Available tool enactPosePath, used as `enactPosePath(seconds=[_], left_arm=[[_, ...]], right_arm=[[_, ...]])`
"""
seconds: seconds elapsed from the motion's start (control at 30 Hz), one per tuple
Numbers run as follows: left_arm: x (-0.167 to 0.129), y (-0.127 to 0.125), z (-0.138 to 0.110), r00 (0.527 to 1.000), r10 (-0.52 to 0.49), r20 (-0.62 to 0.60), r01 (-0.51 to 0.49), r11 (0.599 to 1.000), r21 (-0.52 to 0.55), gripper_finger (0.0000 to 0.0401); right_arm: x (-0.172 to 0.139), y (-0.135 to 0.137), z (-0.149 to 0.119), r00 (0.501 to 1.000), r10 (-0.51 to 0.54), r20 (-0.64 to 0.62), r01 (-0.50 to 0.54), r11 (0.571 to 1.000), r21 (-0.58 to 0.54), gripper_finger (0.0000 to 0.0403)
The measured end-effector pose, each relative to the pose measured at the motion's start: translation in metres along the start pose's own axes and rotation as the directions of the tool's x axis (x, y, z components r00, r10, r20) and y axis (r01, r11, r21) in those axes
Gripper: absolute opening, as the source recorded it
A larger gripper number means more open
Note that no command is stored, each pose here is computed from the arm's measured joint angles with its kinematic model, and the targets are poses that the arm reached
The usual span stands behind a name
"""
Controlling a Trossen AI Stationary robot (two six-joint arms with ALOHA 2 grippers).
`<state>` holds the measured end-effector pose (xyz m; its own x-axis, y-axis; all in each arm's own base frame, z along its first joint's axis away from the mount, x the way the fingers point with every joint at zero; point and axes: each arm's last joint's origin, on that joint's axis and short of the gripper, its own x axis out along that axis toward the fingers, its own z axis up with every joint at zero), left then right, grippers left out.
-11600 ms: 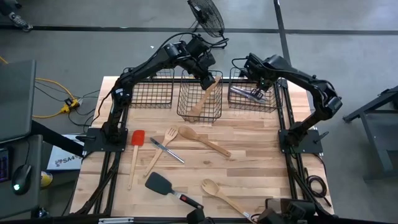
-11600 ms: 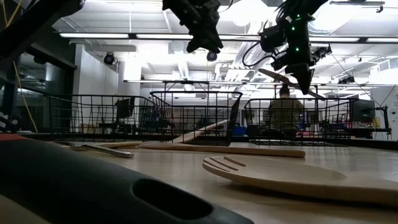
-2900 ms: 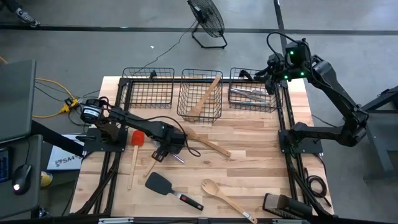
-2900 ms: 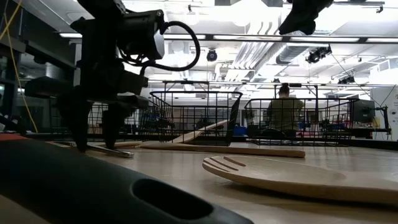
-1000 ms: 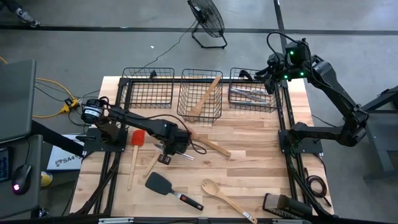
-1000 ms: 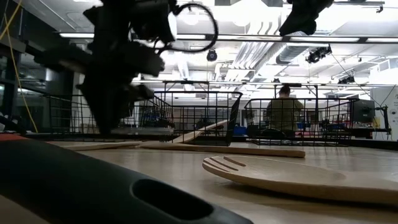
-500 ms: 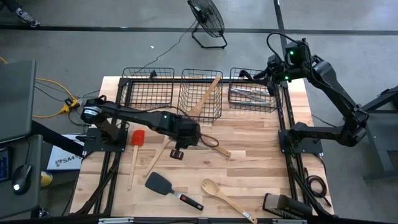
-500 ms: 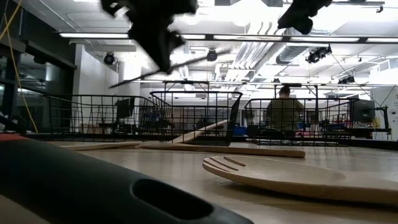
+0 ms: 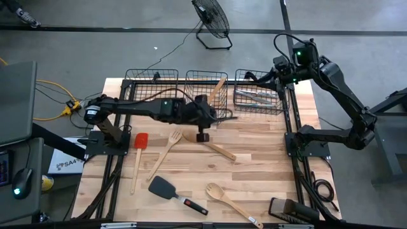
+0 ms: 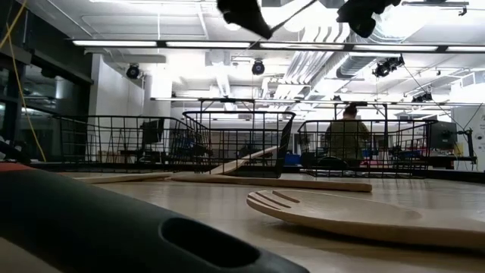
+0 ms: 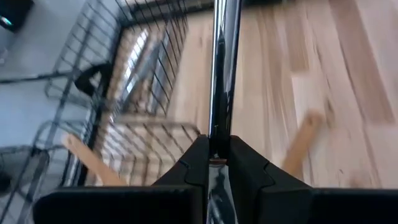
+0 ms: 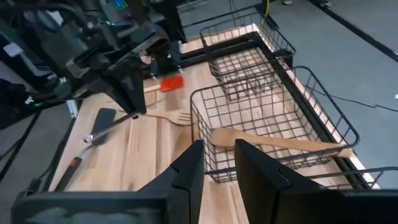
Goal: Pick & Place Kitchen Items
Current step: Put the silver table knife into the right wire basket
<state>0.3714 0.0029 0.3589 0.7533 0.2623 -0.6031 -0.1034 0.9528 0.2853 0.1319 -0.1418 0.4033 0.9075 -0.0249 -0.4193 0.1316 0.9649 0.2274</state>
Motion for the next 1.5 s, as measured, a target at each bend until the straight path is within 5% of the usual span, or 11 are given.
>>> enactPosePath(seconds=[0.23,0.6,0.97,1.23,1.5], left_arm=[[-0.002,0.016,0.015,0.99,0.062,0.127,-0.055,0.997,-0.051,0.003],[-0.001,0.035,0.026,0.955,0.146,0.259,-0.128,0.988,-0.086,0.003],[0.001,0.064,0.026,0.928,0.235,0.29,-0.197,0.968,-0.153,0.003],[0.003,0.089,0.025,0.907,0.243,0.343,-0.185,0.963,-0.194,0.003],[0.018,0.106,0.017,0.914,0.216,0.344,-0.149,0.966,-0.211,0.003]], right_arm=[[0.0,0.0,0.001,1.0,-0.006,0.007,0.007,0.999,-0.034,0.0096],[0.011,0.012,0.004,0.998,0.066,-0.003,-0.066,0.988,-0.14,0.0181],[0.025,0.01,-0.007,0.988,0.132,-0.08,-0.144,0.975,-0.171,0.0188],[0.047,-0.003,-0.019,0.967,0.251,0.033,-0.24,0.95,-0.199,0.0188],[0.042,-0.003,-0.006,0.955,0.225,0.194,-0.163,0.942,-0.293,0.0188]])
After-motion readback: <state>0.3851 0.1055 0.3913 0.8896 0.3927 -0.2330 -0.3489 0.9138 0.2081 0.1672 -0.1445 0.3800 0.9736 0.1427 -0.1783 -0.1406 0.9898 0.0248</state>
